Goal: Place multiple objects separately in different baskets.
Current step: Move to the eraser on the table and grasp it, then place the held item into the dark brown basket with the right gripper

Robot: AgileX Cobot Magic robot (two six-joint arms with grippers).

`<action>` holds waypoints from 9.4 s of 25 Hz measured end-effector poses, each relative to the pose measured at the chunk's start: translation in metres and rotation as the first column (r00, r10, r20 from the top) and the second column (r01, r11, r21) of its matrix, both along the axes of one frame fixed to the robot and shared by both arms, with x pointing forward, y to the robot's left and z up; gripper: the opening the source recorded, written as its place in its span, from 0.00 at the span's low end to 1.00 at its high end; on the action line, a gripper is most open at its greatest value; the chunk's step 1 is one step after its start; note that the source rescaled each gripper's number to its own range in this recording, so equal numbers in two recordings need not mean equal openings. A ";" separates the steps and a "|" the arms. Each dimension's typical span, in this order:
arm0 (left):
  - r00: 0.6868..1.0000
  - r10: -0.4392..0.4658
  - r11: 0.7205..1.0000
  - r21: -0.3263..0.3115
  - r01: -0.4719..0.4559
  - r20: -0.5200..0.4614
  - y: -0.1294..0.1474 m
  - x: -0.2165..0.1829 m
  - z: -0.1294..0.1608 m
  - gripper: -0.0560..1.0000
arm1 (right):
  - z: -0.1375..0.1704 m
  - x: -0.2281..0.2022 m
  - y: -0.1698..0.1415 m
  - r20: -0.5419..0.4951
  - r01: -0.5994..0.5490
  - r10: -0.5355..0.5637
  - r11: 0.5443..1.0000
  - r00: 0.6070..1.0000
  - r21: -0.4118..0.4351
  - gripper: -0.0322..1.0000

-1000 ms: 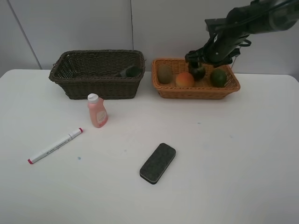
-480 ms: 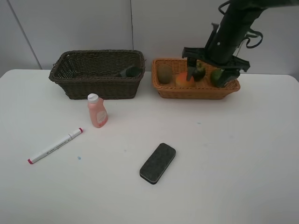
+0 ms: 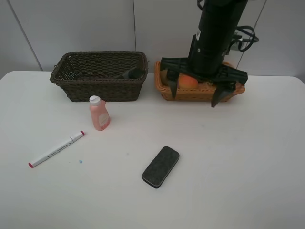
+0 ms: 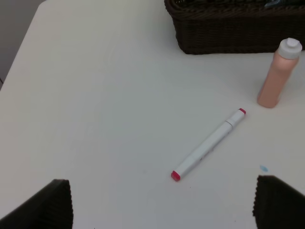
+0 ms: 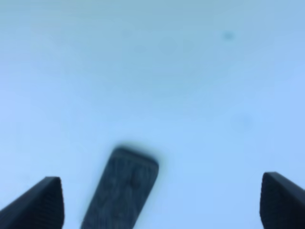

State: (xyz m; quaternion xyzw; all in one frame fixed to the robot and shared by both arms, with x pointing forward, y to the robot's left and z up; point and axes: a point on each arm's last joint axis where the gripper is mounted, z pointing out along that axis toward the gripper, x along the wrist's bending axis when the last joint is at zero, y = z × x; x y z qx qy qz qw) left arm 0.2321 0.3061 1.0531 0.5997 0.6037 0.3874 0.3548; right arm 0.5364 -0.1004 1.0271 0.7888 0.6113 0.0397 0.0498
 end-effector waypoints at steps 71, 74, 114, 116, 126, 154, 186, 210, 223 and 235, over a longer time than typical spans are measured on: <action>1.000 0.000 1.000 0.000 0.000 0.000 0.000 0.000 0.000 1.00 | -0.138 -0.066 0.059 -0.098 0.239 -0.231 0.968 0.968 0.077 1.00; 1.000 0.000 1.000 0.000 0.000 0.000 0.000 0.000 0.000 1.00 | -0.142 -0.065 0.060 -0.094 0.238 -0.230 0.968 0.969 0.084 1.00; 1.000 0.000 1.000 0.000 0.000 0.000 0.000 0.000 0.000 1.00 | -0.153 -0.065 0.062 -0.111 0.245 -0.235 0.966 0.966 0.087 0.34; 1.000 0.000 1.000 0.000 0.000 0.000 0.000 0.000 0.000 1.00 | -0.153 -0.065 0.062 -0.111 0.245 -0.235 0.966 0.966 0.087 0.34; 1.000 0.000 1.000 0.000 0.000 0.000 0.000 0.000 0.000 1.00 | -0.153 -0.065 0.062 -0.111 0.245 -0.235 0.966 0.966 0.088 0.34; 1.000 0.000 1.000 0.000 0.000 0.000 0.000 0.000 0.000 1.00 | 0.000 -0.038 0.047 0.510 -0.207 0.115 0.970 0.853 0.126 0.34; 1.000 0.000 1.000 0.000 0.000 0.000 0.000 0.000 0.000 1.00 | -0.029 0.126 0.124 0.630 -0.642 0.703 0.657 0.331 -0.395 0.34; 1.000 0.000 1.000 0.000 0.000 0.000 0.000 0.000 0.000 1.00 | -0.085 0.150 0.142 0.745 -0.694 0.637 0.627 0.195 -0.354 0.34; 1.000 0.000 1.000 0.000 0.000 0.000 0.000 0.000 0.000 1.00 | -0.087 0.149 0.141 0.744 -0.692 0.622 0.648 0.241 -0.318 0.34; 1.000 0.000 1.000 0.000 0.000 0.000 0.000 0.000 0.000 1.00 | -0.088 0.153 0.134 0.738 -0.682 0.614 0.668 0.279 -0.297 0.54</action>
